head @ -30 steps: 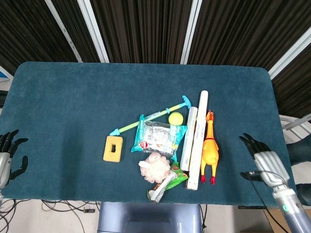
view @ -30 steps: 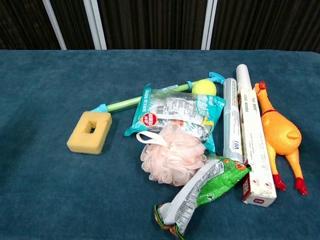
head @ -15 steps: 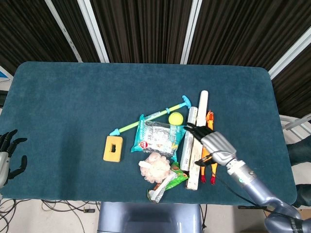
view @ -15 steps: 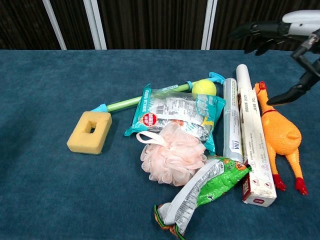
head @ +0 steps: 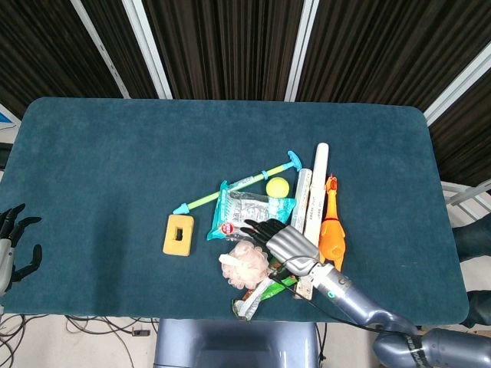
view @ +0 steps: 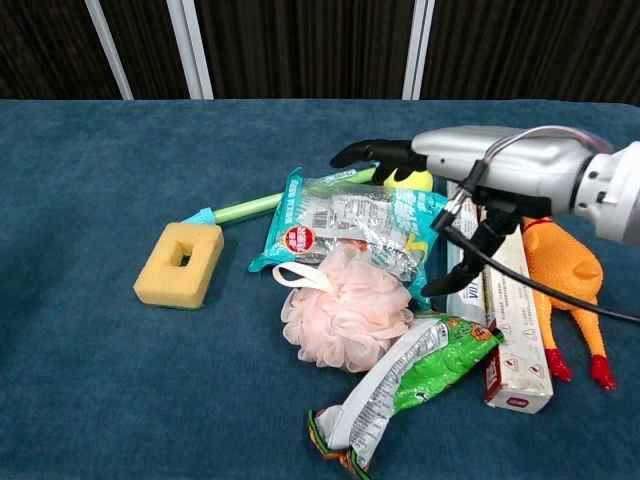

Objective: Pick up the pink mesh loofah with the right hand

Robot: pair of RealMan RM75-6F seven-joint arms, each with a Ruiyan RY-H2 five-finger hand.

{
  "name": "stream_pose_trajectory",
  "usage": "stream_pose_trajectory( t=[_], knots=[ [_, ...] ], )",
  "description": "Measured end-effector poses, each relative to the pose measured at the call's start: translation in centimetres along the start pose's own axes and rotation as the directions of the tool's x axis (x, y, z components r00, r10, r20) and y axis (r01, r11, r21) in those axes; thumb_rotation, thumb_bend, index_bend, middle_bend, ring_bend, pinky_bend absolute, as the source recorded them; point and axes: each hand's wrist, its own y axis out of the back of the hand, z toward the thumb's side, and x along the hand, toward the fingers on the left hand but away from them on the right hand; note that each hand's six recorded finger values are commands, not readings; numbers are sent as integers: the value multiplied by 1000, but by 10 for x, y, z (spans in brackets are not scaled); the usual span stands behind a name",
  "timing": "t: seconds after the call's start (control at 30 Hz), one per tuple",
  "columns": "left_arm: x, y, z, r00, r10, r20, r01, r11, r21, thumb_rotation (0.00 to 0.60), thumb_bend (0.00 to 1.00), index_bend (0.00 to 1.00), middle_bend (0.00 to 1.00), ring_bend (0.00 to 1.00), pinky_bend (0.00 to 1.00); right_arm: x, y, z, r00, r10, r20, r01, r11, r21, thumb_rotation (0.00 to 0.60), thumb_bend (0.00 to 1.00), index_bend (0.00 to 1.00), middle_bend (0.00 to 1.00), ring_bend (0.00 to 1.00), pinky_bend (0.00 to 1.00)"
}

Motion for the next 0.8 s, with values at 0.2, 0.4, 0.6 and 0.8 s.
stream_pose_trajectory(
  t=[0.2,0.4,0.6,0.8],
  knots=[
    [0,-1,0,1000,-9,-4,9,1000,-7,600,483,239,45,18,0,-19,-17,7,998,48,27,-47,998,-37,600,132,46,48,152,164],
    [1,-1,-1,1000,-13,-15,13,1000,-16,600,483,239,45,18,0,-36,-30,18,994,112,15,-111,992,-57,600,131,46,49,153,164],
    [2,-1,-1,1000,-17,-20,16,1000,-23,600,483,240,45,18,0,-47,-41,27,989,145,20,-143,986,-82,600,132,46,62,157,165],
    [3,-1,-1,1000,-17,-24,16,999,-28,600,484,241,44,18,0,-52,-50,28,985,166,41,-163,985,-53,600,132,46,120,193,165]
  ],
)
